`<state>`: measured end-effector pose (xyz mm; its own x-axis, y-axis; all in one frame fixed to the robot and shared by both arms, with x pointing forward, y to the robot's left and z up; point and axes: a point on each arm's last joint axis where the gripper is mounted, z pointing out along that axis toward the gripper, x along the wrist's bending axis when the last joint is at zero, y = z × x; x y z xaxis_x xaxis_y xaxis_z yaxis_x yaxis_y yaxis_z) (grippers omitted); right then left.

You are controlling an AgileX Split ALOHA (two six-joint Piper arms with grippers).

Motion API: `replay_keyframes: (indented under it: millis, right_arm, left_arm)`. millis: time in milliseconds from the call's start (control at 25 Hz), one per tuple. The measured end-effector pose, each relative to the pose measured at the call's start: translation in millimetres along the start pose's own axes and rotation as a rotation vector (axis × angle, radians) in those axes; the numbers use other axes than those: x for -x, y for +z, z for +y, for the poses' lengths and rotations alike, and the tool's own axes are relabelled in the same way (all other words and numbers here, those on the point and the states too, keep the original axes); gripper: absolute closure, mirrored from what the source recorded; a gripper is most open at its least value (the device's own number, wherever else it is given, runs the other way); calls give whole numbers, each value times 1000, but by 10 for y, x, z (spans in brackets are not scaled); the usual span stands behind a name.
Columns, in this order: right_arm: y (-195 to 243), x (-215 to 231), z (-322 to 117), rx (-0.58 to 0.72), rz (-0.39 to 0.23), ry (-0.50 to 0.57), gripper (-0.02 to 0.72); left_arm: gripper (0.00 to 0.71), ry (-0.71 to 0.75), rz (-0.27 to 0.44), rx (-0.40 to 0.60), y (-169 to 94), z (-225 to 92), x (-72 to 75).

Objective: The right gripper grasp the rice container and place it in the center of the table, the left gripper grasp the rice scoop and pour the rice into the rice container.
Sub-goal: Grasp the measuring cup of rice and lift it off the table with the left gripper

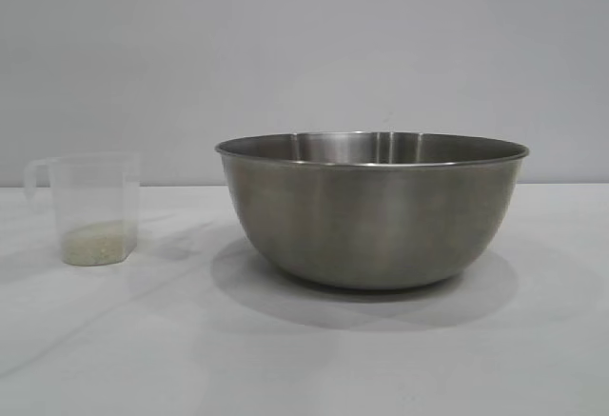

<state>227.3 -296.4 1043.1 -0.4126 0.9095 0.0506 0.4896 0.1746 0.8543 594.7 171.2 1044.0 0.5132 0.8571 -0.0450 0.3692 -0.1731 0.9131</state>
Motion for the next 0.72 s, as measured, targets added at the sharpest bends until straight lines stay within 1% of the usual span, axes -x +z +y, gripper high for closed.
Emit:
replay_keyframes:
  millis: [80,120,160,200,240,280,320,400,440,480,560,600,720]
  right_arm:
    - [0,0,0,0,0,0,305]
    - [0,0,0,0,0,0,305]
    - [0,0,0,0,0,0,305]
    - [0,0,0,0,0,0,305]
    - [0,0,-1,-1,0,0,305]
    - [0,0,-1,-1,0,0,305]
    - [0,0,-1,-1,0,0,305]
    - [0,8,-1,-1,-9,-9,305]
    - [0,36,-2,-2,-40,-25,305]
    - [-2,78,-1,-3,-85,-42,305]
    - [-7,130,2,0,-143,-48,305]
    - [-9,142,3,0,-157,-51,305]
    - [-10,150,3,1,-165,-48,305]
  left_arm:
    - [368,9,-1,-69,-4,-64,-8]
    - [368,47,22,-122,-11,-107,-22]
    - [368,-8,67,-153,-17,-133,-32]
    - [368,-24,116,-176,-33,-165,-53]
    - [368,5,148,-188,-54,-178,-55]
    - [368,-10,174,-190,-87,-171,-48]
    - [368,-45,196,-176,-120,-159,-45]
    - [368,-21,221,-130,-218,-143,-47]
    - [368,-27,217,-104,-264,-177,-31]
    - [368,-20,205,-76,-324,-226,-4]
    - [368,3,172,-31,-451,-362,62]
    - [368,11,154,-16,-502,-460,95]
    - [368,74,112,22,-647,-678,178]
